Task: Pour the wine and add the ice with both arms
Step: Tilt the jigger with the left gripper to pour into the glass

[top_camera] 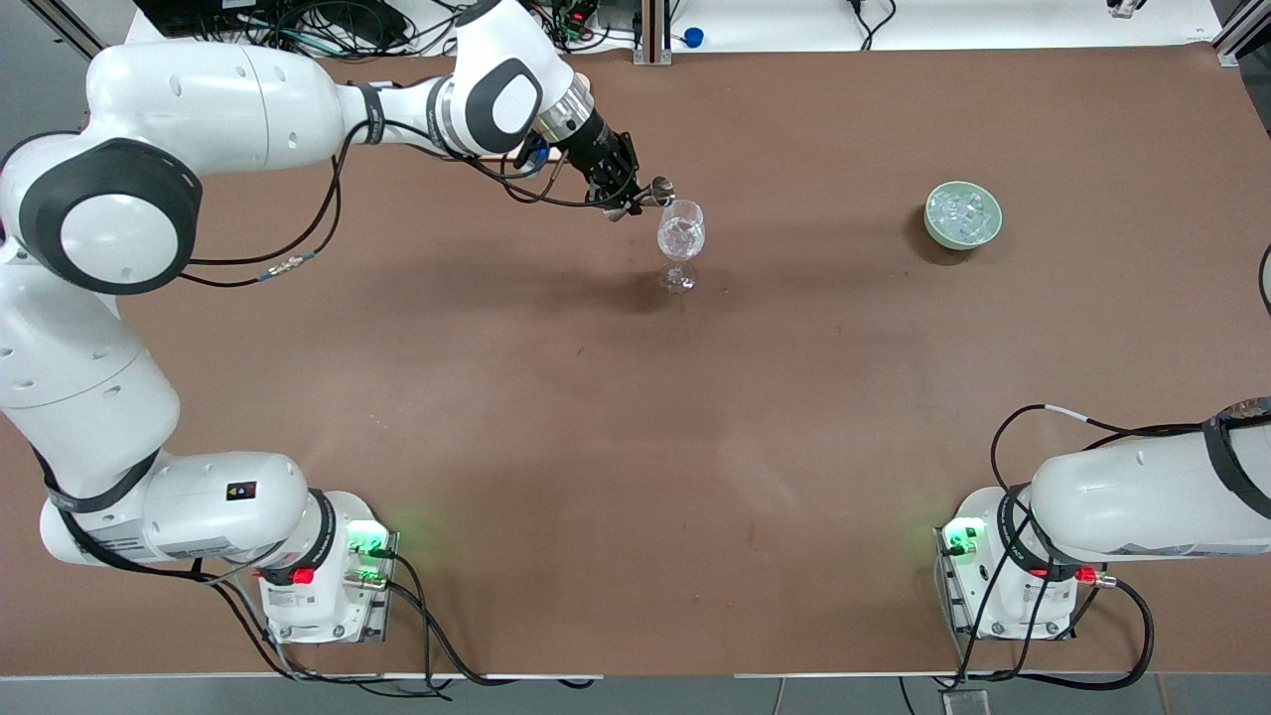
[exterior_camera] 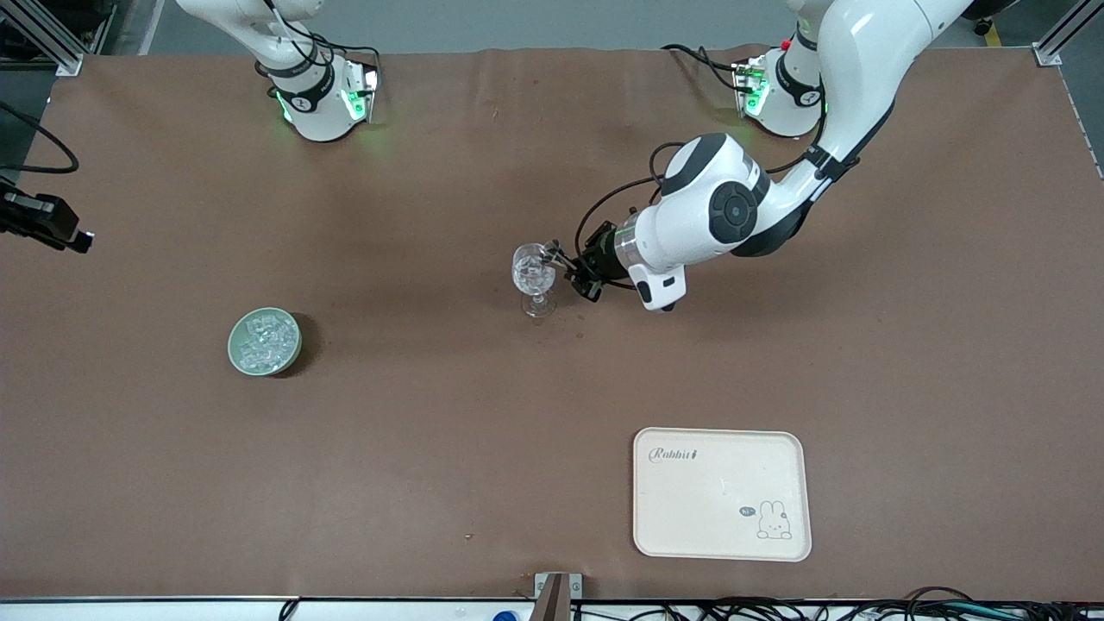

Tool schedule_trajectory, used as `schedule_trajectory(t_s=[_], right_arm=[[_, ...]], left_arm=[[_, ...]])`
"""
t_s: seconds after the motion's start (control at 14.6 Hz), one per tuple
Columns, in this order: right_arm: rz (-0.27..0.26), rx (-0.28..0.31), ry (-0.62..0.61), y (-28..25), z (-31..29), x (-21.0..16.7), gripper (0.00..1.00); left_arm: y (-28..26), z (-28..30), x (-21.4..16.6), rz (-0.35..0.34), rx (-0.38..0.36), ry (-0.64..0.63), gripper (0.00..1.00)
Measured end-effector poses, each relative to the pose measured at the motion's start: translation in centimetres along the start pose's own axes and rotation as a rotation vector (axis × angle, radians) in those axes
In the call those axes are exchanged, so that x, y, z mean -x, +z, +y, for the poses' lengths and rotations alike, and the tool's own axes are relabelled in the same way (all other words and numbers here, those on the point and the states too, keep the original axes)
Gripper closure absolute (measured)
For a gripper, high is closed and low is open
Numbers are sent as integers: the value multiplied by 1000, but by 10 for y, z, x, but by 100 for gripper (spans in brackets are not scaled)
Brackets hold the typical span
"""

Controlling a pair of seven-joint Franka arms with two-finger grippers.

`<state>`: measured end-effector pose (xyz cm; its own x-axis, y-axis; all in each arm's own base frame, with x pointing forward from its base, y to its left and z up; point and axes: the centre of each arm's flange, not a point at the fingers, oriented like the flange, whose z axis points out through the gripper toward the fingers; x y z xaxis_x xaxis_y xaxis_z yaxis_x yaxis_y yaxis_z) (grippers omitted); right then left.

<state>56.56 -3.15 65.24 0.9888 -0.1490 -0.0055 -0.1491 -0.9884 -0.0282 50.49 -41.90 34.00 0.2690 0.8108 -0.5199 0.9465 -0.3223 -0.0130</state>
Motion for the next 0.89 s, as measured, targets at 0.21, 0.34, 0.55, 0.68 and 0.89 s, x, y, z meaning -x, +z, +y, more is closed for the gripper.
schedule_trajectory(t_s=[0.21, 0.34, 0.55, 0.68, 0.89], right_arm=[[0, 0, 0, 0, 0, 0, 75], [0, 0, 0, 0, 0, 0, 75], [0, 0, 0, 0, 0, 0, 75], [0, 0, -1, 0, 0, 0, 75], [0, 0, -1, 0, -1, 0, 75]], left_arm=[[-1, 3, 4, 15, -23, 10, 78], [-3, 6, 8, 44, -25, 20, 78], [2, 4, 11, 95, -53, 46, 79], [1, 7, 17, 110, -76, 58, 79], [2, 13, 24, 162, -74, 62, 79]])
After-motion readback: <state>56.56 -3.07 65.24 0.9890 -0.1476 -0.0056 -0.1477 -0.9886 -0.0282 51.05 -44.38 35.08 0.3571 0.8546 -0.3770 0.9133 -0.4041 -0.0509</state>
